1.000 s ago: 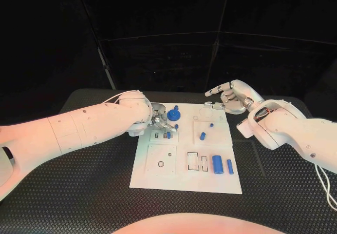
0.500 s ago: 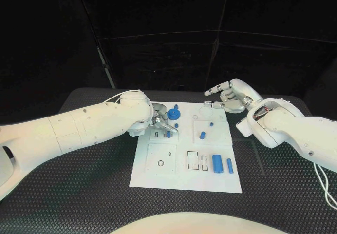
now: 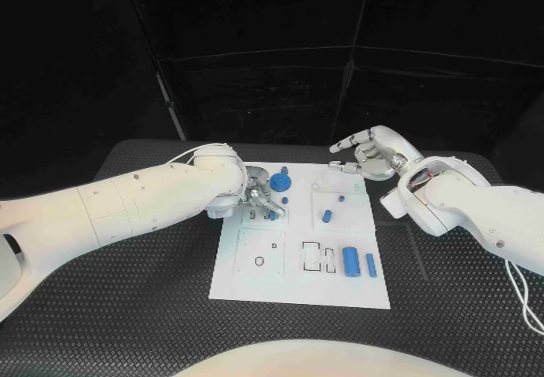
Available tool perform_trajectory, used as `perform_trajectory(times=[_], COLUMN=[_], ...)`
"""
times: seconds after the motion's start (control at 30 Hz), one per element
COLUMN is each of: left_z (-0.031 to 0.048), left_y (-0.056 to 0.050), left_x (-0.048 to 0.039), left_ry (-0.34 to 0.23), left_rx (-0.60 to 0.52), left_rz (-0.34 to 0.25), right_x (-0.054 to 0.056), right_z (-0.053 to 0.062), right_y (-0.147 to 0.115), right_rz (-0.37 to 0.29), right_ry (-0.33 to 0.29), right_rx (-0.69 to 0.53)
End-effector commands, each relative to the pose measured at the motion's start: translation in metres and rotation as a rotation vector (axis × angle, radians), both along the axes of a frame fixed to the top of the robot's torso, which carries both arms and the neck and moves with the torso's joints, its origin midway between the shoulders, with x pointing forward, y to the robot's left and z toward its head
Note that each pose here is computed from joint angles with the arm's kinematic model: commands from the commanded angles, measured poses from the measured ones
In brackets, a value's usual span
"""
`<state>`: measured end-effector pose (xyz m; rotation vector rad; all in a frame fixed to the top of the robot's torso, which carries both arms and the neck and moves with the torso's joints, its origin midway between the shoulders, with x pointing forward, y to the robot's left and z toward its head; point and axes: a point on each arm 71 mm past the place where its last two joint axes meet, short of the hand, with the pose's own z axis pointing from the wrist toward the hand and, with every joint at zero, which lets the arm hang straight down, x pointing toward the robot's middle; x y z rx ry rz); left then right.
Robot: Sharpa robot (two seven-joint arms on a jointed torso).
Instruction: Assemble the parts on the task board
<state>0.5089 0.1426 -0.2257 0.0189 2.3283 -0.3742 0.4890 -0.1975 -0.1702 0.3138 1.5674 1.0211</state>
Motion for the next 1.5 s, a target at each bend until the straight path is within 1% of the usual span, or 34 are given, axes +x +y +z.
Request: perform_trajectory(times=[0.03, 0.4, 0.67, 0.93, 1.13, 1.3, 1.5], left_z=[0.0003, 0.0005, 0.0006, 0.0019, 0.0063, 0.011, 0.012], left_y=[-0.002, -0.003, -0.002, 0.0, 0.006, 0.014, 0.02], left_x=[-0.0014, -0.0028, -0.0031, -0.0055, -0.0063, -0.0078, -0.013], left_ry=[0.023, 0.04, 0.049, 0.057, 0.015, -0.035, -0.084], left_rx=[-0.009, -0.048, -0.072, -0.111, -0.163, -0.207, -0.245], left_rz=[0.001, 0.017, 0.032, 0.053, 0.105, 0.157, 0.201], right_x=[0.0, 0.002, 0.002, 0.003, 0.003, 0.004, 0.004], right_z=[0.001, 0.0, -0.001, -0.002, -0.002, -0.003, -0.003], right_y=[0.001, 0.003, 0.004, 0.005, 0.004, 0.002, 0.0], right_rz=[0.007, 0.01, 0.011, 0.015, 0.013, 0.009, 0.004], right_ry=[0.004, 0.008, 0.012, 0.016, 0.02, 0.024, 0.027], right_rx=[0.0, -0.001, -0.002, -0.004, -0.007, -0.01, -0.013])
